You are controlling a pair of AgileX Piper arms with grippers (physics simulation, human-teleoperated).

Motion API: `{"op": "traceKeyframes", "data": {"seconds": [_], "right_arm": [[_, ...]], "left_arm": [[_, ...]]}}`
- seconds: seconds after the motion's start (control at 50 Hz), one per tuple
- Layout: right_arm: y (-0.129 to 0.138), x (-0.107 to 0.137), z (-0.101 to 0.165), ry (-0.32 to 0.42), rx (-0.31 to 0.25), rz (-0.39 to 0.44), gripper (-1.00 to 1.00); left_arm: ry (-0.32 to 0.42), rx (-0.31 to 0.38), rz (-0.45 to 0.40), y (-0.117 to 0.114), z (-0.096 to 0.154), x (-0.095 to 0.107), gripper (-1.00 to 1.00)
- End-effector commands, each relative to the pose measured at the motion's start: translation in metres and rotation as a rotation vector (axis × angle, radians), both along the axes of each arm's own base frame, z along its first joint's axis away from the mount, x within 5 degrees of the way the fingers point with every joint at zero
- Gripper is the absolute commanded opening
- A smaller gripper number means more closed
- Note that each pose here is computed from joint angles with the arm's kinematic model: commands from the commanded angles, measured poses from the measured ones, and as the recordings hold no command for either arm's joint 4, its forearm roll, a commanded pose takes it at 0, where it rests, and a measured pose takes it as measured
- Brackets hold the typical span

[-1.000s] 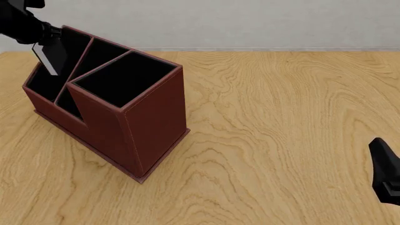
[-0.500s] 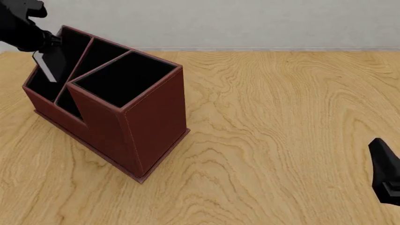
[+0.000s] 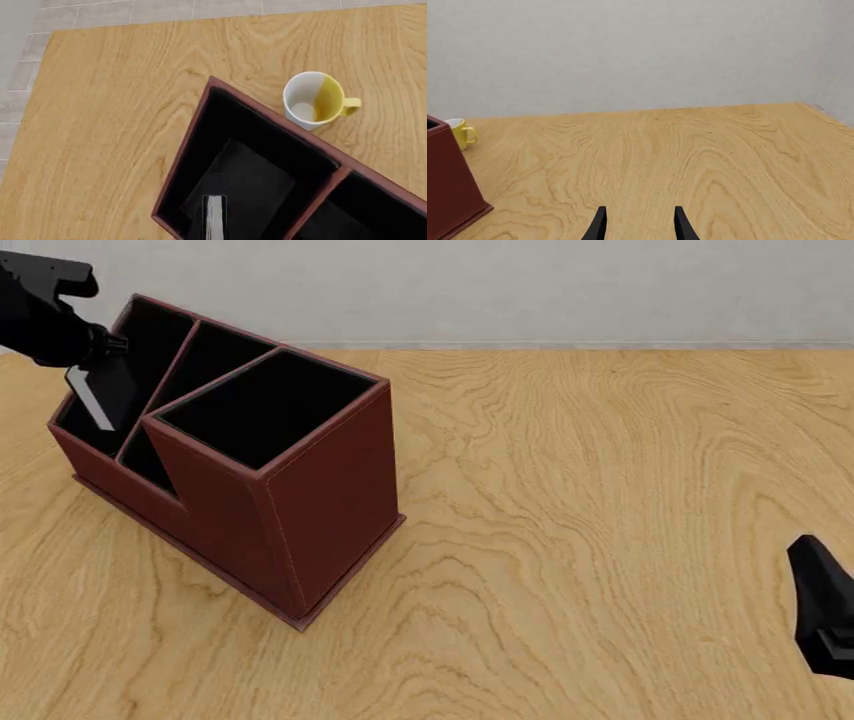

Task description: Pick up the book and place it in the left compartment of the caddy.

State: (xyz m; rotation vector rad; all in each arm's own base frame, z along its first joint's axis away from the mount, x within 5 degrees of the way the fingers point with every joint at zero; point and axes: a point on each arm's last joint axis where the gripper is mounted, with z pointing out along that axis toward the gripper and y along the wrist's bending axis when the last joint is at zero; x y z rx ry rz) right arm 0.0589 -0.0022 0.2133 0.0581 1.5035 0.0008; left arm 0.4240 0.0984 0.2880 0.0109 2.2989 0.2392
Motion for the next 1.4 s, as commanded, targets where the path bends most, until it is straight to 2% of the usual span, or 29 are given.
{"op": "traceKeyframes", "data": {"seconds": [0.02, 0.34, 0.52, 0.54, 0.96, 1.4], "right_arm": [[0.000, 0.000, 0.000, -0.001, 0.000, -0.001, 1.00], [0.000, 0.000, 0.000, -0.002, 0.005, -0.001, 1.00], [0.000, -0.001, 0.000, -0.004, 0.009, -0.004, 1.00], [0.000, -0.001, 0.001, -0.004, 0.009, -0.005, 1.00], [0.000, -0.001, 0.000, -0.005, 0.007, -0.005, 1.00], [0.000, -0.001, 0.001, -0.003, 0.000, -0.004, 1.00]], "left_arm": [[-0.005, 0.017, -0.007, 0.002, -0.001, -0.001, -1.00], [0.016, 0.017, -0.012, 0.001, -0.012, -0.002, -1.00], [-0.008, -0.002, 0.000, -0.002, -0.010, 0.001, -1.00], [-0.011, -0.021, 0.005, -0.007, -0.009, 0.001, -1.00], [0.003, -0.009, 0.015, 0.003, -0.031, 0.003, -1.00], [0.001, -0.004, 0.023, 0.009, -0.037, 0.004, -1.00]]}}
